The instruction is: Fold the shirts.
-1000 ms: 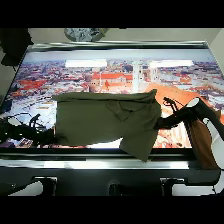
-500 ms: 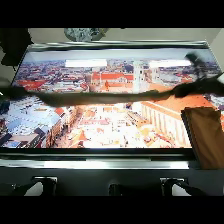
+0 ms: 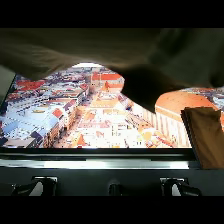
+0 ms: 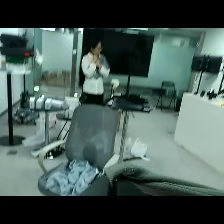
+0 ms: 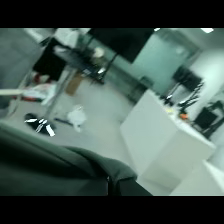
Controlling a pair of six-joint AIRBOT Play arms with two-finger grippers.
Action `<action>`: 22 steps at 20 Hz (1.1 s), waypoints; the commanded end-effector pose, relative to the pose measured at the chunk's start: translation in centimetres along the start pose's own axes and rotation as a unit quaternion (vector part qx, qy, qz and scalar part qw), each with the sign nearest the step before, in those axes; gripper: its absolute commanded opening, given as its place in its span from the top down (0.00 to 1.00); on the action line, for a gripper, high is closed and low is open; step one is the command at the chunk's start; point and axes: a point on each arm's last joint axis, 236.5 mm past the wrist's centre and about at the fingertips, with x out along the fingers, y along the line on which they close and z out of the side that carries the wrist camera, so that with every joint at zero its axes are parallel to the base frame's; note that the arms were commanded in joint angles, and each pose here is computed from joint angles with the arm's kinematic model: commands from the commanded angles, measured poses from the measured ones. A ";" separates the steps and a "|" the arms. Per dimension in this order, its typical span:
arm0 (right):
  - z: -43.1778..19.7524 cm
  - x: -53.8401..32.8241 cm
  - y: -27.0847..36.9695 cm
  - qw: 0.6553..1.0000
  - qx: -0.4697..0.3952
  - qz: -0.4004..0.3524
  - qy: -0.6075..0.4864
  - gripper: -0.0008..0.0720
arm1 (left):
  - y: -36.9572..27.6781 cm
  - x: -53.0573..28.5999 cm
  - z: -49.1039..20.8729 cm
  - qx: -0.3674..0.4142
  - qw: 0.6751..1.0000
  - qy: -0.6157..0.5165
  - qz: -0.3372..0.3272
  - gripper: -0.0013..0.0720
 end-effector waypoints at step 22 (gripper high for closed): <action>-50.1 19.8 36.2 0.725 0.248 0.349 0.539 0.93 | 11.4 13.5 -60.9 -0.148 0.762 0.629 0.041 0.95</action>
